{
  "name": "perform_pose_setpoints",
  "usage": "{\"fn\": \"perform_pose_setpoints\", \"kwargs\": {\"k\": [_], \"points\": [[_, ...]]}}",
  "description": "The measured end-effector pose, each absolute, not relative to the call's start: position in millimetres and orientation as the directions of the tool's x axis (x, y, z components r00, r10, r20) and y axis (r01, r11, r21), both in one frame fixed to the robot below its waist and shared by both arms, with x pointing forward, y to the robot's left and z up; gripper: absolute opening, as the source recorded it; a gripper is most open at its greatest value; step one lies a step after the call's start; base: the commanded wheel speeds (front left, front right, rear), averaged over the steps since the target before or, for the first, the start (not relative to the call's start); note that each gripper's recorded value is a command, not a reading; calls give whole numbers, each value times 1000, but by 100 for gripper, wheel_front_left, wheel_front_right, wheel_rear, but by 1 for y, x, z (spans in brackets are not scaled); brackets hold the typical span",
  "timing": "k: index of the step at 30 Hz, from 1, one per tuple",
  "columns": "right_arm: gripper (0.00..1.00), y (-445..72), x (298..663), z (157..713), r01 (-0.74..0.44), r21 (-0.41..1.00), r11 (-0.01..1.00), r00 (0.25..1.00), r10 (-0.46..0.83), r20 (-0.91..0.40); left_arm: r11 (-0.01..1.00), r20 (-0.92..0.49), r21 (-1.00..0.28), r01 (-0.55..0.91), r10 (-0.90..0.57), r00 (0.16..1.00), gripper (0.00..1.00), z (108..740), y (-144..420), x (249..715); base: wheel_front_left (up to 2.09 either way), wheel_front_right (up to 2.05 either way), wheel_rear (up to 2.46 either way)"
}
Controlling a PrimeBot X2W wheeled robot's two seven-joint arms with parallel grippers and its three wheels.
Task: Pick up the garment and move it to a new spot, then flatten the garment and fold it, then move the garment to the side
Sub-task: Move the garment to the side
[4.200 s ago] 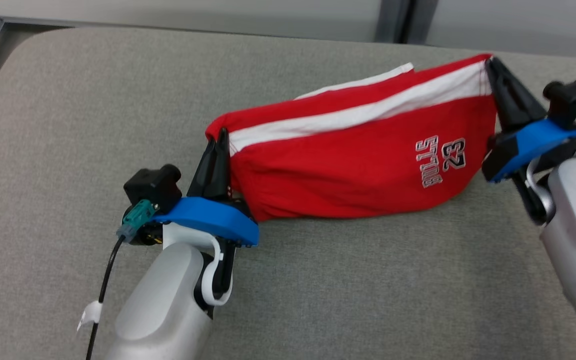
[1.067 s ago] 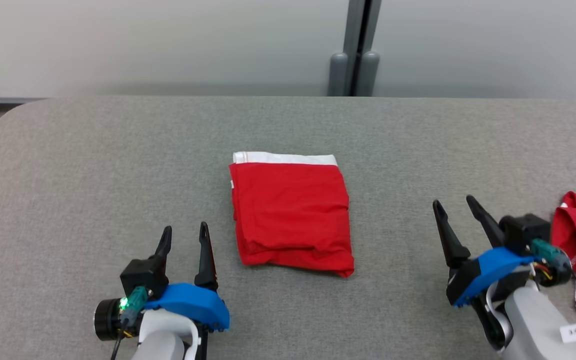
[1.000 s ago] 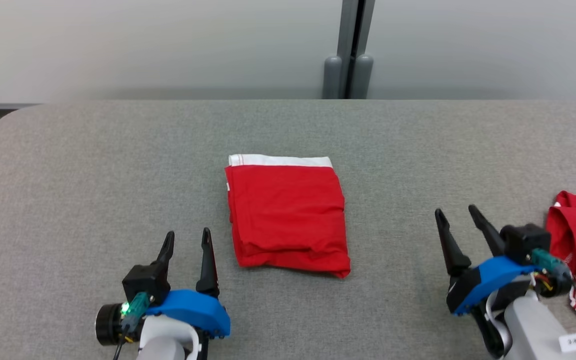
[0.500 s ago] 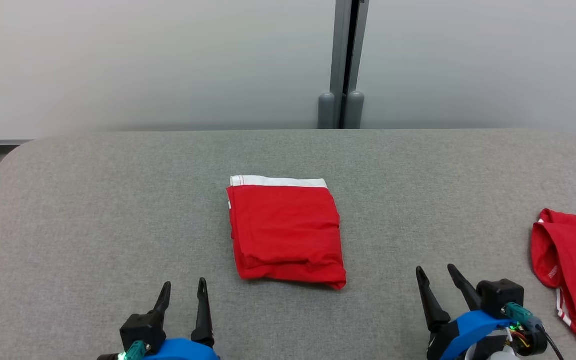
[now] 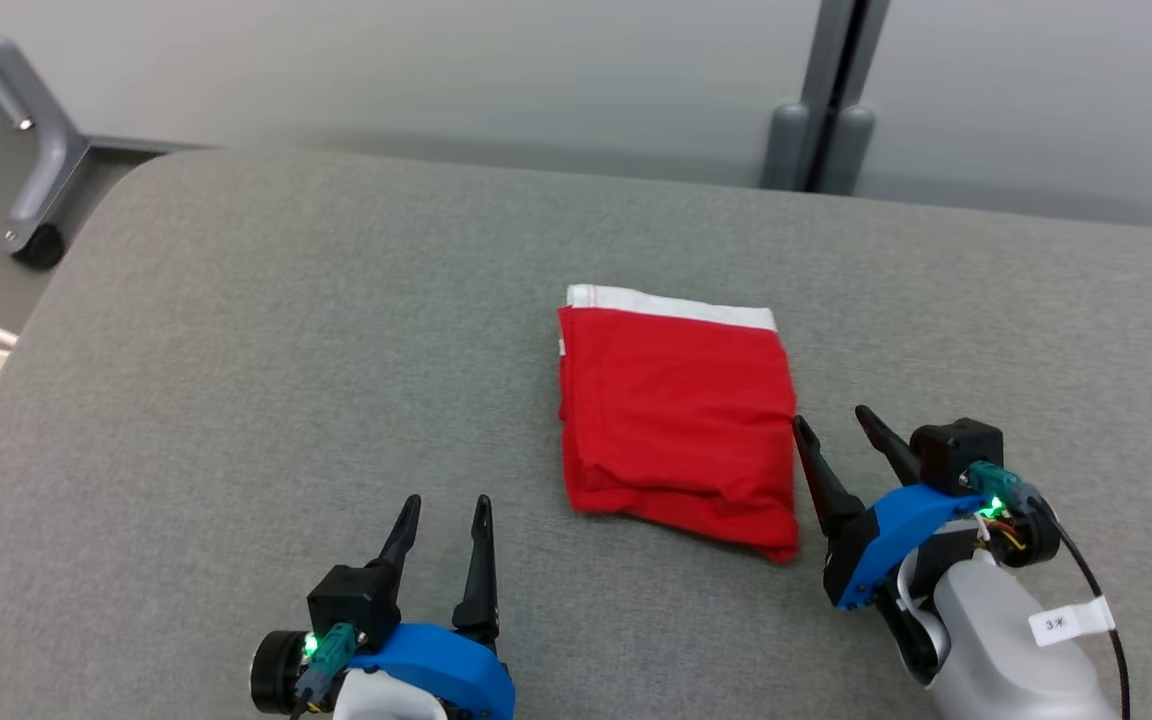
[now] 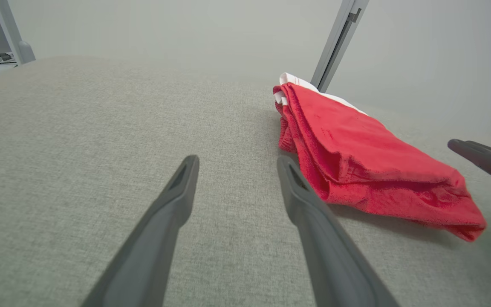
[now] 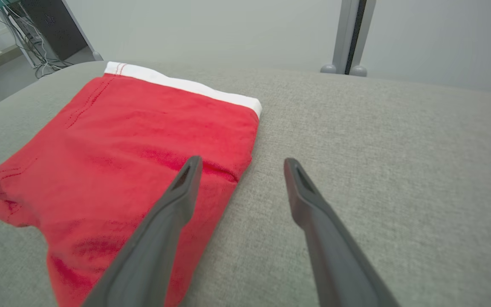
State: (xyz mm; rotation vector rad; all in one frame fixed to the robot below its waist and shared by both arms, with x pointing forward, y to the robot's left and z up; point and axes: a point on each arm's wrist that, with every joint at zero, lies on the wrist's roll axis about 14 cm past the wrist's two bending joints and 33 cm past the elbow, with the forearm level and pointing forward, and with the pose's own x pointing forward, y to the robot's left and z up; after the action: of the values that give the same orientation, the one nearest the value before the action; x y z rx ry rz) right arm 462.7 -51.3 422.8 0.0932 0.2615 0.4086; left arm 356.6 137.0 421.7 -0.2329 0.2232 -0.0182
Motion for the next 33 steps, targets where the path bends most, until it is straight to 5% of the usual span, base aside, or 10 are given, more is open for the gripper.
{"fn": "perform_pose_setpoints", "kwargs": {"k": [9,10,11,22,33], "points": [[98,-14,477,366,-455,139,879,772,468,-431,964,-278,-228,-134,68,958,100,406,169,346,0,0,0],[35,-14,480,364,-461,132,877,765,469,-442,963,-281,-229,-140,72,957,100,405,170,346,0,0,0],[0,-13,482,364,-462,132,877,765,469,-442,961,-280,-240,-139,68,958,100,405,169,346,0,0,0],[0,-59,486,389,-358,146,922,853,387,-349,963,-255,-265,39,-109,961,100,407,118,375,0,0,0],[0,-162,429,396,-162,96,982,916,186,-355,840,-231,-353,411,-504,832,100,399,-20,398,0,0,0]]}}
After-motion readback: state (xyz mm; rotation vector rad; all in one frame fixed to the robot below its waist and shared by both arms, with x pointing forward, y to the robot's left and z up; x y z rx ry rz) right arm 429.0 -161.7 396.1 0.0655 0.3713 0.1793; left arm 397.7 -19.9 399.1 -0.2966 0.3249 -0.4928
